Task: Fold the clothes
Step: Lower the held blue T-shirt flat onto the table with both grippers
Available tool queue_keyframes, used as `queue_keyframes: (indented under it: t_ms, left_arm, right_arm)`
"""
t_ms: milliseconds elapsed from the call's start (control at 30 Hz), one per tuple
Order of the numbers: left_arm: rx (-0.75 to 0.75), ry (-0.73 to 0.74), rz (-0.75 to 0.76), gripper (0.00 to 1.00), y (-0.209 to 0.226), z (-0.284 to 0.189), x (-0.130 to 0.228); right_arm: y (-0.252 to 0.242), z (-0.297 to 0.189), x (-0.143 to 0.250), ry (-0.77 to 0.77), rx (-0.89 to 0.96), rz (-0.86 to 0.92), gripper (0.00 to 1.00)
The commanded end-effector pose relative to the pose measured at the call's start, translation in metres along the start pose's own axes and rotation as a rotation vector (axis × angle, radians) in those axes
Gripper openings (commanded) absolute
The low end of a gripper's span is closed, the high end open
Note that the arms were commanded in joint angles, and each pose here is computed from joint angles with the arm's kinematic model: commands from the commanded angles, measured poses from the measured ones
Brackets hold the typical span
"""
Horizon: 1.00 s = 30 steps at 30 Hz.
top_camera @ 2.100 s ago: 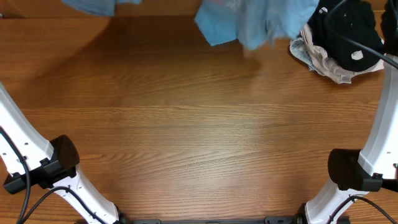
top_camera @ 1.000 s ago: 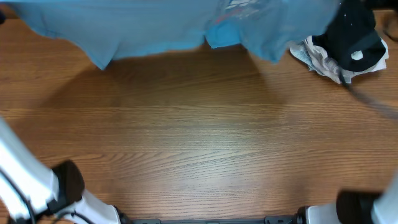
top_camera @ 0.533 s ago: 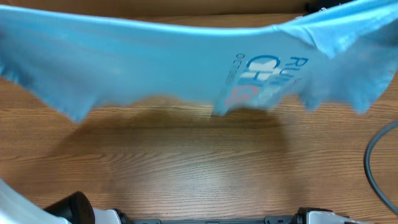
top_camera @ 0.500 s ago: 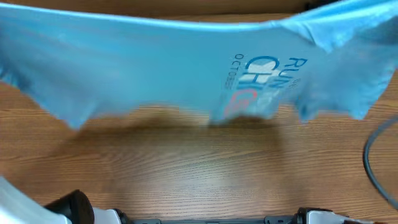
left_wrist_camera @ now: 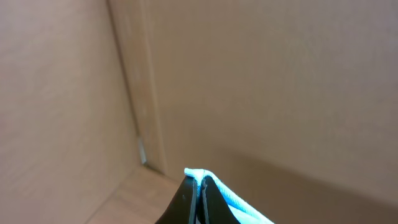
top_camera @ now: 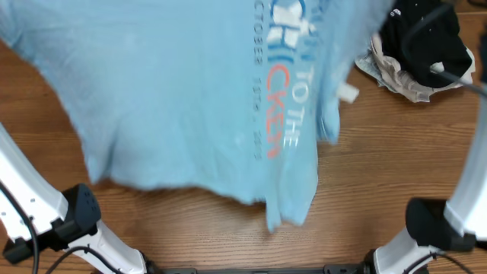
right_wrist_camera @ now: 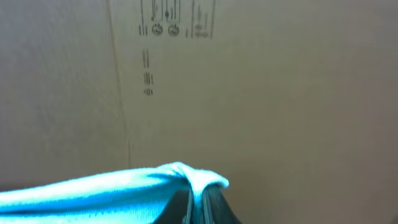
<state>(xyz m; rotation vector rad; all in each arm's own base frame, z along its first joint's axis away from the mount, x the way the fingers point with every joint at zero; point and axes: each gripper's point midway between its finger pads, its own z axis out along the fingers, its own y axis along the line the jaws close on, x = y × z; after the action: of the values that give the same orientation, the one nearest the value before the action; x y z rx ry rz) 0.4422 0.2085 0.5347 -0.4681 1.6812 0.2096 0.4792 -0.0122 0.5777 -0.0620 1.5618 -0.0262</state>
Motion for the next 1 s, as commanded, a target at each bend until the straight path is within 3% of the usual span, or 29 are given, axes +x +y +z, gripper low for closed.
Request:
queue_keyframes:
  t_ms: [0, 267, 433, 567, 833, 967]
  left_arm:
    - [-0.004, -0.078, -0.038, 0.04, 0.000, 0.009, -0.016]
    - [0.040, -0.270, -0.034, 0.04, -0.013, -0.019, -0.068]
    - [0.063, -0.273, -0.024, 0.04, -0.017, -0.025, -0.071]
    - [0.067, -0.114, -0.025, 0.04, -0.016, -0.009, -0.030]
    - [-0.003, 0.391, -0.023, 0.04, 0.002, 0.008, 0.102]
    - [-0.020, 0.539, -0.032, 0.04, 0.005, -0.005, 0.136]
  right_arm:
    - [-0.015, -0.002, -0.029, -0.118, 0.057, 0.043, 0.04]
    - [-0.018, -0.045, -0.099, -0.344, 0.064, 0.077, 0.04]
    - [-0.018, -0.046, -0.097, -0.329, 0.065, 0.074, 0.04]
    - [-0.016, -0.017, -0.049, -0.161, 0.048, 0.085, 0.04]
    - [0.019, 0.043, 0.113, 0.351, -0.138, 0.153, 0.04]
    - [0.027, 0.041, 0.153, 0.497, -0.170, 0.185, 0.04]
